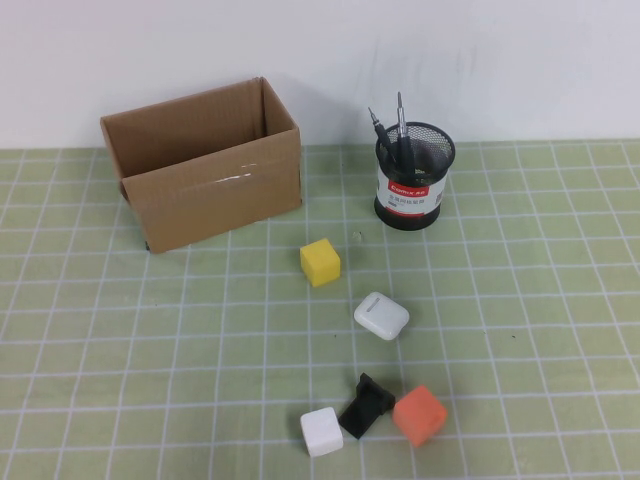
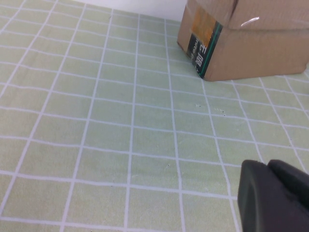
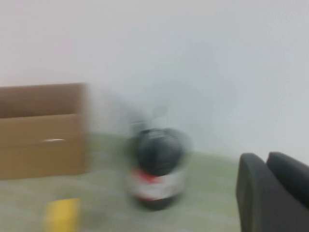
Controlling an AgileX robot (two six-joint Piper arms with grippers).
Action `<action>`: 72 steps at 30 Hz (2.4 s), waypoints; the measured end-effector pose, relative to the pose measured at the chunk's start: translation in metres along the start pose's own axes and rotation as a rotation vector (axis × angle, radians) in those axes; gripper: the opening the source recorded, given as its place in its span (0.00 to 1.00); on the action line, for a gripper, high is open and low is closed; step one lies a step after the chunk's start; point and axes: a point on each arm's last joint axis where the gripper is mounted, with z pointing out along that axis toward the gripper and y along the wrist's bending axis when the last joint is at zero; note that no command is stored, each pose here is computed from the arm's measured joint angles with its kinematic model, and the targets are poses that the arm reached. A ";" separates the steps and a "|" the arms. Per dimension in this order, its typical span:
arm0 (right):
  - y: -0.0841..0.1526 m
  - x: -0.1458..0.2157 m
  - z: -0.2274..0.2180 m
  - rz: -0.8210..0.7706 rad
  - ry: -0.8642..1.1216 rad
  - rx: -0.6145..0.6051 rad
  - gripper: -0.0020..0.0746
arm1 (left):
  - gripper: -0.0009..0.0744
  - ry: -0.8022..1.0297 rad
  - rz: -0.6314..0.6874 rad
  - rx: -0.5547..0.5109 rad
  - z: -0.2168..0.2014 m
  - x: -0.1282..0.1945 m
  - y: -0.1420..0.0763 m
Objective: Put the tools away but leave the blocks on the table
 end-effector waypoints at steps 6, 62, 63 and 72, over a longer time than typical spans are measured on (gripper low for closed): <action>-0.019 0.041 -0.067 0.021 -0.027 0.271 0.01 | 0.01 0.000 0.000 0.000 0.000 0.000 0.000; -0.008 0.169 -0.102 0.063 0.225 0.398 0.01 | 0.01 -0.002 0.000 0.000 0.000 0.000 0.000; -0.008 0.169 -0.102 0.063 0.225 0.398 0.01 | 0.01 -0.002 0.000 0.000 0.000 0.000 0.000; -0.008 0.169 -0.102 0.062 0.225 0.399 0.01 | 0.01 -0.002 0.000 0.000 0.000 0.000 0.000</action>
